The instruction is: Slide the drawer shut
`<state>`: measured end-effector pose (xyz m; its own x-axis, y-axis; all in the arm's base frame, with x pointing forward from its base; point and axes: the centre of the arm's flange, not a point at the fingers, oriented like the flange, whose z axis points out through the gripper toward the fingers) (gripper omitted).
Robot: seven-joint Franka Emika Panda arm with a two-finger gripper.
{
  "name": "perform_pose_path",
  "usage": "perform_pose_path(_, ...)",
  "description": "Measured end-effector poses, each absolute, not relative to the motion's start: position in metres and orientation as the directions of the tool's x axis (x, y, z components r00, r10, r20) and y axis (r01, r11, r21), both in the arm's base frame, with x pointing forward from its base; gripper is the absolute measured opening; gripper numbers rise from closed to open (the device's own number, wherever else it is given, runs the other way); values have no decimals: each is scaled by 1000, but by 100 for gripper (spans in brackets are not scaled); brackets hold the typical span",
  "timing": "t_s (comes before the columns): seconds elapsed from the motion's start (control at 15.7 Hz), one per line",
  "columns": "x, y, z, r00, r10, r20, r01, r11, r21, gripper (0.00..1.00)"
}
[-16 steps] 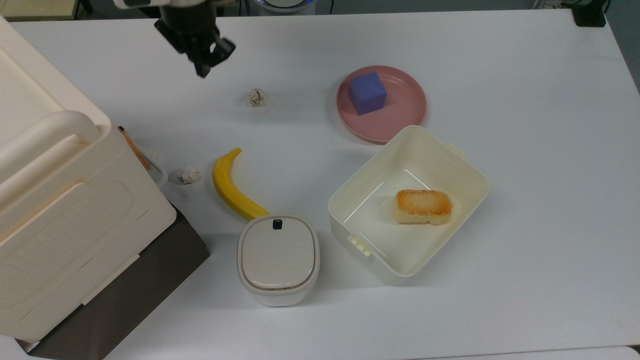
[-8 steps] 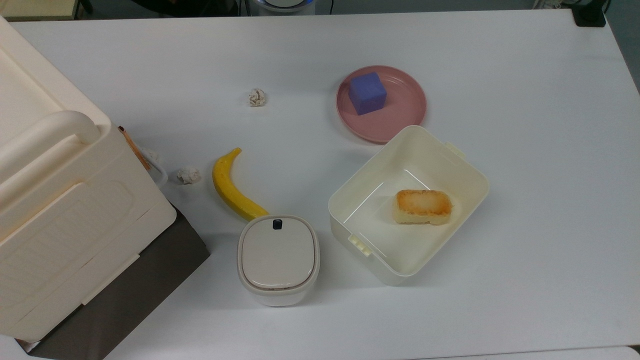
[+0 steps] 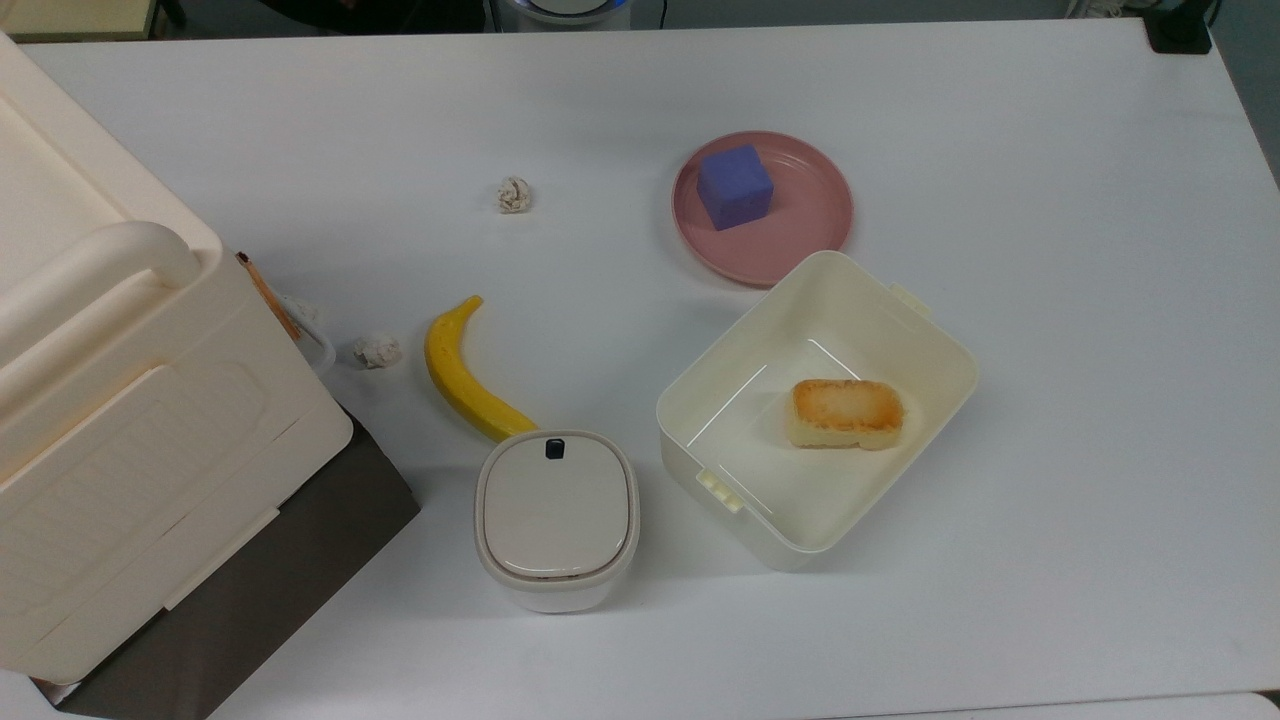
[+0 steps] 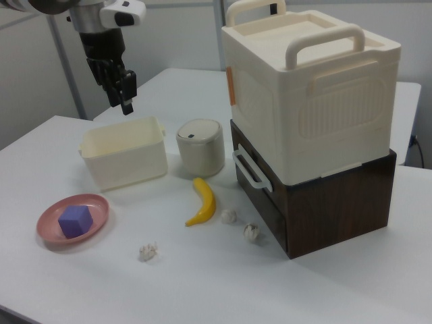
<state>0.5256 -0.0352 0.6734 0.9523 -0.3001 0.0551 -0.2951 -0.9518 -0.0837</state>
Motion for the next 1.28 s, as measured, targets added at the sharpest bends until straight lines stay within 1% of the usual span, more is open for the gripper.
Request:
perform_pose_path(0.06, 527, -35, 671, 954, -297, 51, -292, -953, -83, 59)
perform_pose_path(0.26, 537, -38, 663, 958, -279, 73, -272, -958, -86, 91)
perform_pose_path(0.32, 542, -39, 656, 960, -270, 79, -263, -961, -86, 100)
perform_pose_path(0.57, 561, -47, 623, 981, -181, 74, -176, -982, -65, 100)
perform_pose_path(0.7, 565, -49, 613, 987, -144, 67, -141, -988, -59, 100)
perform_pose_path(1.28, 561, -65, 617, 984, -160, 74, -155, -986, -59, 100)
